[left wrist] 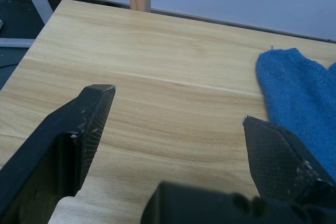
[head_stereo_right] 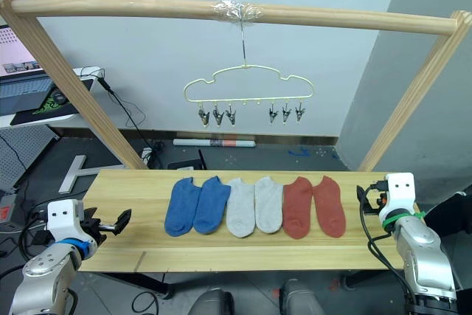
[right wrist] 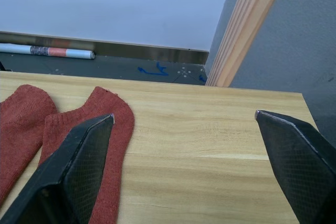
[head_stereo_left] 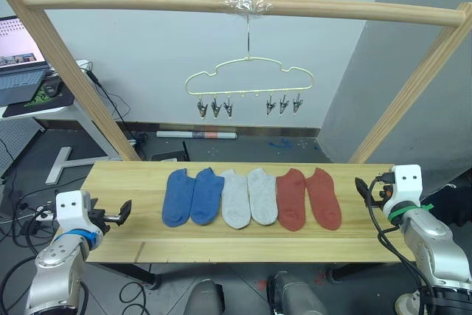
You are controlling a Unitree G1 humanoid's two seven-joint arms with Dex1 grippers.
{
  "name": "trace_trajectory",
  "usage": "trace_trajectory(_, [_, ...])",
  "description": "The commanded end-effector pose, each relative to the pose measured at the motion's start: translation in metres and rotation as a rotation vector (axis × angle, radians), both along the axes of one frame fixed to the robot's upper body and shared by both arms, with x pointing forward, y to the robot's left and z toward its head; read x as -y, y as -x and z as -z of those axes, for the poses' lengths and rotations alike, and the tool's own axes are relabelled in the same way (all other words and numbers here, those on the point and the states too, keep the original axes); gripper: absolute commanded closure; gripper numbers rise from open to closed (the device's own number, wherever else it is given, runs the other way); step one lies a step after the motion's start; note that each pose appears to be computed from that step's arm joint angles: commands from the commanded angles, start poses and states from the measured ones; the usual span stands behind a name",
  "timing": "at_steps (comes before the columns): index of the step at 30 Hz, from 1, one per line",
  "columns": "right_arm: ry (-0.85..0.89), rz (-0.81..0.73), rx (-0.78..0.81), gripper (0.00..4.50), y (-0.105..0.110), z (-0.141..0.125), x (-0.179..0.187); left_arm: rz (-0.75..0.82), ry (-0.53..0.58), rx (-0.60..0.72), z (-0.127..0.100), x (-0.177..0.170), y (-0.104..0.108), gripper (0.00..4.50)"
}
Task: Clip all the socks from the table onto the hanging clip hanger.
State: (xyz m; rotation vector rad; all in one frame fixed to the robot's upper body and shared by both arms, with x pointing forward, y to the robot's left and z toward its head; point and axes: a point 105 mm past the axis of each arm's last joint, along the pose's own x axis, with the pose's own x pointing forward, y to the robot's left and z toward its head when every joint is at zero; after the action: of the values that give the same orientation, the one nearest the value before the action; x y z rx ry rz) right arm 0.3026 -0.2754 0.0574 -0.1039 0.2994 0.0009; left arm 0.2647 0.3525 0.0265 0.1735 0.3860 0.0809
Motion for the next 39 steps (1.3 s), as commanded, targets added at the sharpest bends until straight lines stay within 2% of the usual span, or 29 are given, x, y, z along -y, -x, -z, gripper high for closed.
trace_trajectory(1, [0.023,0.010,0.056,0.00,-0.003,-0.018,0.005,0.018,-0.014,0.046,-0.016,-0.002,-0.002,0.01])
trace_trajectory(7, [0.028,0.013,0.061,0.00,-0.006,-0.019,0.007,0.009,0.041,0.119,-0.030,-0.001,-0.003,0.01])
trace_trajectory(11, [0.024,0.013,0.062,0.00,-0.008,-0.020,0.006,0.032,0.032,0.134,-0.037,0.002,-0.003,0.01])
trace_trajectory(14, [0.007,0.016,0.058,0.00,-0.007,-0.017,0.007,0.074,0.036,0.232,-0.062,0.011,-0.005,0.01])
trace_trajectory(18, [-0.004,0.002,0.056,0.00,-0.007,-0.016,0.004,0.107,0.062,0.274,-0.077,0.023,-0.008,0.01])
trace_trajectory(21, [0.025,-0.078,0.061,0.00,-0.010,-0.016,-0.008,0.166,0.064,0.319,-0.096,0.045,-0.018,0.01])
trace_trajectory(25, [-0.020,-0.196,0.127,0.00,-0.018,-0.030,-0.035,0.250,0.071,0.368,-0.116,0.075,-0.034,0.01])
trace_trajectory(30, [0.004,-0.350,0.186,0.00,-0.023,-0.046,-0.062,0.312,0.110,0.402,-0.130,0.102,-0.048,0.01])
trace_trajectory(34, [-0.074,-0.539,0.270,0.00,-0.025,-0.069,-0.105,0.384,0.151,0.448,-0.139,0.132,-0.065,0.87])
trace_trajectory(39, [-0.112,-0.610,0.324,0.00,-0.028,-0.085,-0.126,0.392,0.158,0.463,-0.143,0.148,-0.079,2.43])
